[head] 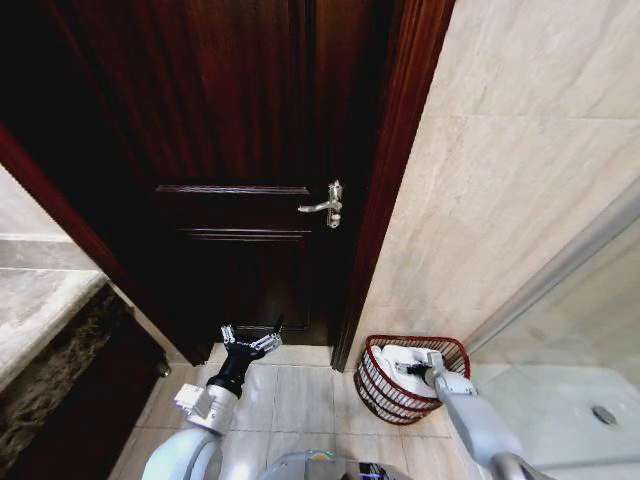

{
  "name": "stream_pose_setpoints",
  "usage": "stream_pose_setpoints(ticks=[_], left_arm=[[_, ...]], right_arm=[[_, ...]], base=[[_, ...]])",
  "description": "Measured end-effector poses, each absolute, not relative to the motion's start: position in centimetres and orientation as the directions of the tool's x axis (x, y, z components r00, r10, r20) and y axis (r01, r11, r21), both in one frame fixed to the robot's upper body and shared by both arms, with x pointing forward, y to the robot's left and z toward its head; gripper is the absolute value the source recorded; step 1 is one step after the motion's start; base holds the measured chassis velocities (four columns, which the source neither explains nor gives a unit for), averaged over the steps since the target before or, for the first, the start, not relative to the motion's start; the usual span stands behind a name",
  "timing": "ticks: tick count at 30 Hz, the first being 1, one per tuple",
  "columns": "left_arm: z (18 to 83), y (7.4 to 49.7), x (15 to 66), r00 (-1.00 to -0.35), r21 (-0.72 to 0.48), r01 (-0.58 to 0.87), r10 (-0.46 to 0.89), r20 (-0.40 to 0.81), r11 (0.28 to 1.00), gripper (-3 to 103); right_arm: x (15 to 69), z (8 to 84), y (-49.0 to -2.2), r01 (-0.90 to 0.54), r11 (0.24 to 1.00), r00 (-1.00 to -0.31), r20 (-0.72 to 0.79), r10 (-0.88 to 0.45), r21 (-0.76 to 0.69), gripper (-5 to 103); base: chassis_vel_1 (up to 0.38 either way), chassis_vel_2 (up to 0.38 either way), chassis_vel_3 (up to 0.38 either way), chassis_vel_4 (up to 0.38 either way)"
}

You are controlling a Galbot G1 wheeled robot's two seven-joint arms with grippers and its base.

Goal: Discard the used towel into the hamper.

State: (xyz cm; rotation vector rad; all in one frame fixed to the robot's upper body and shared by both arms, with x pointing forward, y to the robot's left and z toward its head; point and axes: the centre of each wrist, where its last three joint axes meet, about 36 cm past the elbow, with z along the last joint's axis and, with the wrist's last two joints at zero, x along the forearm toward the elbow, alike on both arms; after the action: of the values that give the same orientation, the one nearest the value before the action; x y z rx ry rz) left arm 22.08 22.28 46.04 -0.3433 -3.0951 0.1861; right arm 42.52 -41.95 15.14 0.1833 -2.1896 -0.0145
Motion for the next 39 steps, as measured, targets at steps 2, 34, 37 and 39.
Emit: stream_pose_setpoints(ticks=[2, 34, 37, 39], left_arm=[[46.0, 22.3, 22.1, -0.976, -0.121, 0.217, 0.220, 0.009, 0.969, 100], [46.0, 22.3, 22.1, -0.976, -0.121, 0.217, 0.220, 0.009, 0.969, 100], [46.0, 22.3, 22.1, -0.976, -0.121, 0.217, 0.220, 0.009, 0.969, 100], [46.0, 22.3, 22.1, -0.976, -0.121, 0.217, 0.220, 0.009, 0.969, 100]], right_arm=[[42.0, 16.1, -42.2, -0.136, 0.987, -0.591, 0.793, -0.146, 0.080, 100], [26.4, 32.3, -33.3, 0.006, 0.998, -0.966, 0.256, 0.020, -0.057, 100], [23.6, 32.4, -31.3, 0.034, 0.999, -0.978, 0.207, 0.041, -0.040, 100], [22.7, 32.3, -30.3, 0.045, 0.999, -0.981, 0.190, 0.050, -0.031, 100]], base=[[0.000, 0.000, 0.000, 0.000], [0.000, 0.000, 0.000, 0.000], [0.000, 0.000, 0.000, 0.000], [0.000, 0.000, 0.000, 0.000]])
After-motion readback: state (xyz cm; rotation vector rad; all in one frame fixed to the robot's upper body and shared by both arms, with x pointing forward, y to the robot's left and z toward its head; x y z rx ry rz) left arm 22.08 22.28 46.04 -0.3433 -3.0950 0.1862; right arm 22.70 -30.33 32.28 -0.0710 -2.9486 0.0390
